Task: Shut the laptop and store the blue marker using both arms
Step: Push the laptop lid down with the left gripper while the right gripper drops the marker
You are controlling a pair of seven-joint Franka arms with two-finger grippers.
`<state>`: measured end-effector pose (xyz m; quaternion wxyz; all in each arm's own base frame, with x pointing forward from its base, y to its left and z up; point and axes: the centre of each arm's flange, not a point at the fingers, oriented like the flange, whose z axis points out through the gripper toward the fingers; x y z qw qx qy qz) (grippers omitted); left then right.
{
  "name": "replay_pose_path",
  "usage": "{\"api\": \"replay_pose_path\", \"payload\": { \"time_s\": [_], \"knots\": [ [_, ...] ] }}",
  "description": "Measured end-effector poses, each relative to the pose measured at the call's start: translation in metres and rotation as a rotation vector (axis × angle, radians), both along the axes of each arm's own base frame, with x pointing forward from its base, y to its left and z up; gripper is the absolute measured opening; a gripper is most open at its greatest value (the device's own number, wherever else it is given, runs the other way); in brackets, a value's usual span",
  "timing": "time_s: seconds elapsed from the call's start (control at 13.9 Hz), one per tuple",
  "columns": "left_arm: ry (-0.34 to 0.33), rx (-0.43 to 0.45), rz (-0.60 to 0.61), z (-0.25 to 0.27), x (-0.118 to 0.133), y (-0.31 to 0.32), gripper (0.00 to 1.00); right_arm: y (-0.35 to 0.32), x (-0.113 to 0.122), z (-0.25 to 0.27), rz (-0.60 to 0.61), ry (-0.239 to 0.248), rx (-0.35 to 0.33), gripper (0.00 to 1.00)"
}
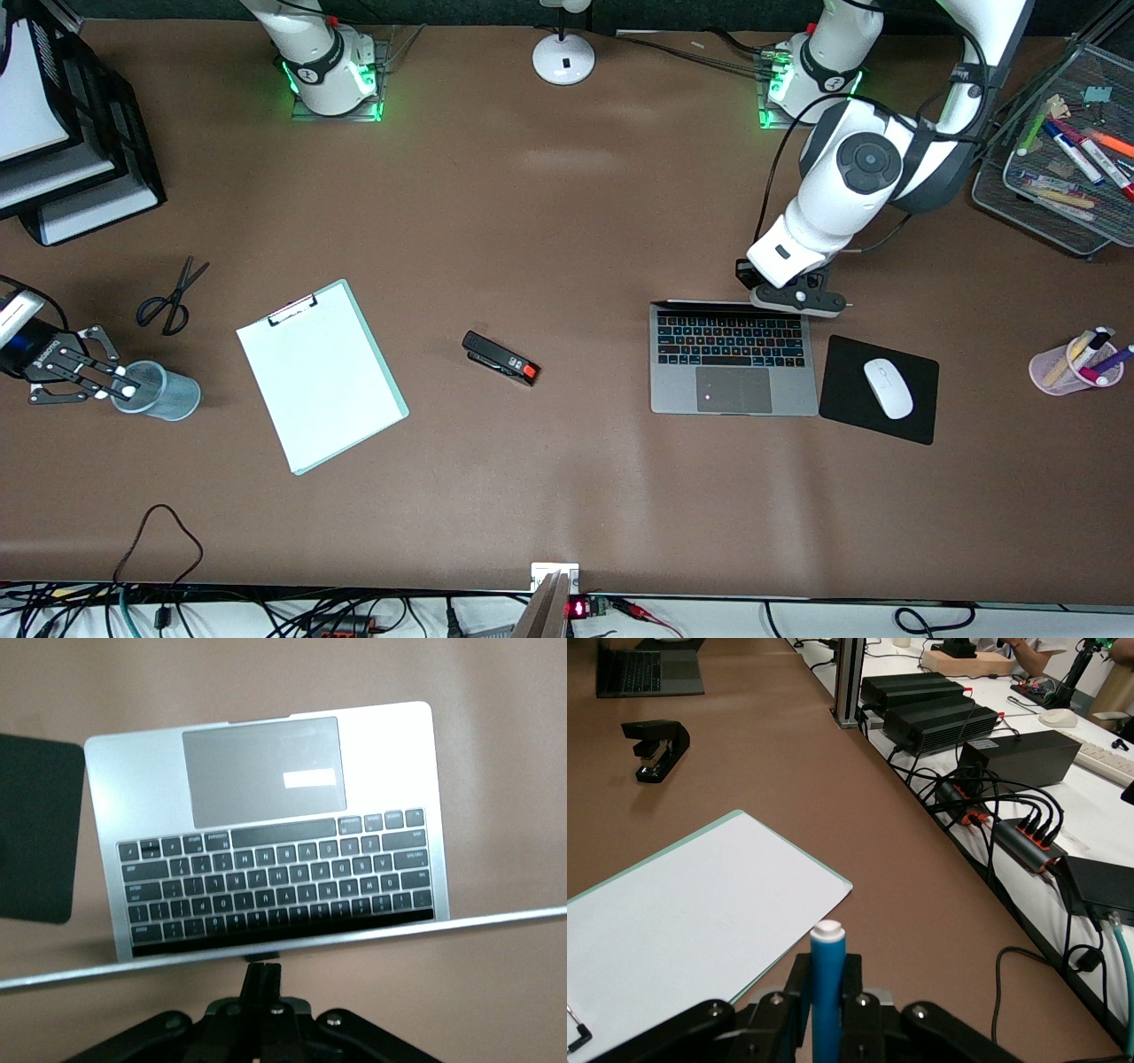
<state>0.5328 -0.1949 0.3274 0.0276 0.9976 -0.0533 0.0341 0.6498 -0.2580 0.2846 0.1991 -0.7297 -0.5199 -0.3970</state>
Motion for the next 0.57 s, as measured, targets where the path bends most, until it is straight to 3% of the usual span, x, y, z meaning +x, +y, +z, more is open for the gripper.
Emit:
{"api": "replay_pose_path", "payload": {
  "time_s": [0.29, 0.57],
  "knots": [
    [-0.051, -0.046, 0.027, -0.018, 0.026, 0.011, 0.01, -0.010, -0.005, -0.021, 0.005, -0.015, 0.050, 0.18],
    [-0.088, -0.059, 0.015, -0.013, 0.053, 0.008, 0.01, -0.022, -0.007, -0.018, -0.006, -0.026, 0.053, 0.53]
  ]
}}
